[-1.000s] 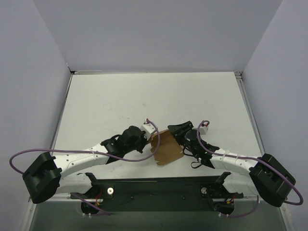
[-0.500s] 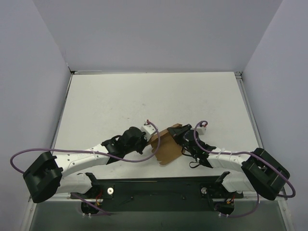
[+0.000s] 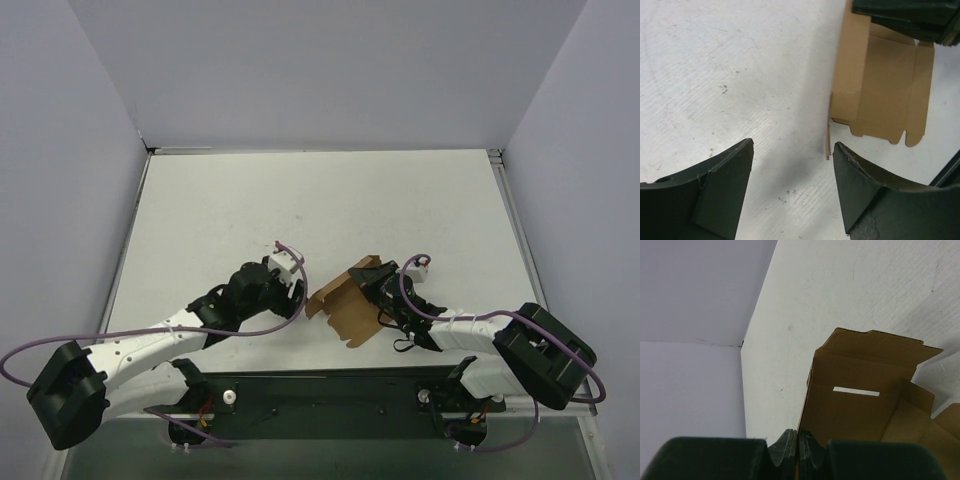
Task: Fold the paper box
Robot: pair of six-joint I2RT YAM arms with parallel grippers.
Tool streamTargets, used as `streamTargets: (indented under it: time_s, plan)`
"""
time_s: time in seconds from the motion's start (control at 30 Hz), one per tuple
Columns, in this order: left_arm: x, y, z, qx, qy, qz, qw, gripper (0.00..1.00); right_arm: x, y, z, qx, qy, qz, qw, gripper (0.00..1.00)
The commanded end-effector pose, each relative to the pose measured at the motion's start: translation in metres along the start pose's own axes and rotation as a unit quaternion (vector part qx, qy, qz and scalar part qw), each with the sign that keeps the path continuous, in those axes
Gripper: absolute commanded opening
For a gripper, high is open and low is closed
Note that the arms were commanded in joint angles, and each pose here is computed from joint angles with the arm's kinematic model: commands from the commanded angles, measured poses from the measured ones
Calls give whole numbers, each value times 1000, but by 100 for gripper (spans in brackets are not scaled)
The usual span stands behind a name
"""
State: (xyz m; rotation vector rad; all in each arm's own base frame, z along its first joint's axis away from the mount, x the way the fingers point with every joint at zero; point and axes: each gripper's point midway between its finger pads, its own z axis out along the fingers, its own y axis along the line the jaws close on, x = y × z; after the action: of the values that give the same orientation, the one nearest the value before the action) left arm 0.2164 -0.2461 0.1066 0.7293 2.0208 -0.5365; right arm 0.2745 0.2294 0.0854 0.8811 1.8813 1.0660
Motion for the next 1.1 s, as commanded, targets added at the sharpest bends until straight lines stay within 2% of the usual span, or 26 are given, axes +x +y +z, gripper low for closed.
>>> streamTargets:
  time_s: [0.0,0.13,0.23,0.37,0.63,1.07]
  plan:
    - [-23,14,-7,-3,-59,-89,994,75,-10,2,0,-10,-23,-6,1000,0]
    - [-15,27,-3,-30,-49,-110,992,75,-10,6,-1,-15,-22,-9,1000,0]
    - [-3,28,9,-34,-14,-108,993,74,-10,5,0,-14,-22,-10,1000,0]
    - [11,17,26,-8,16,-104,994,73,-10,4,0,-12,-24,-11,1000,0]
    - [-2,-22,43,41,-6,-86,995,69,-11,-2,-1,-9,-29,-15,999,0]
    - [-12,-45,63,61,-18,-84,994,59,-11,-4,-4,-10,-35,-17,999,0]
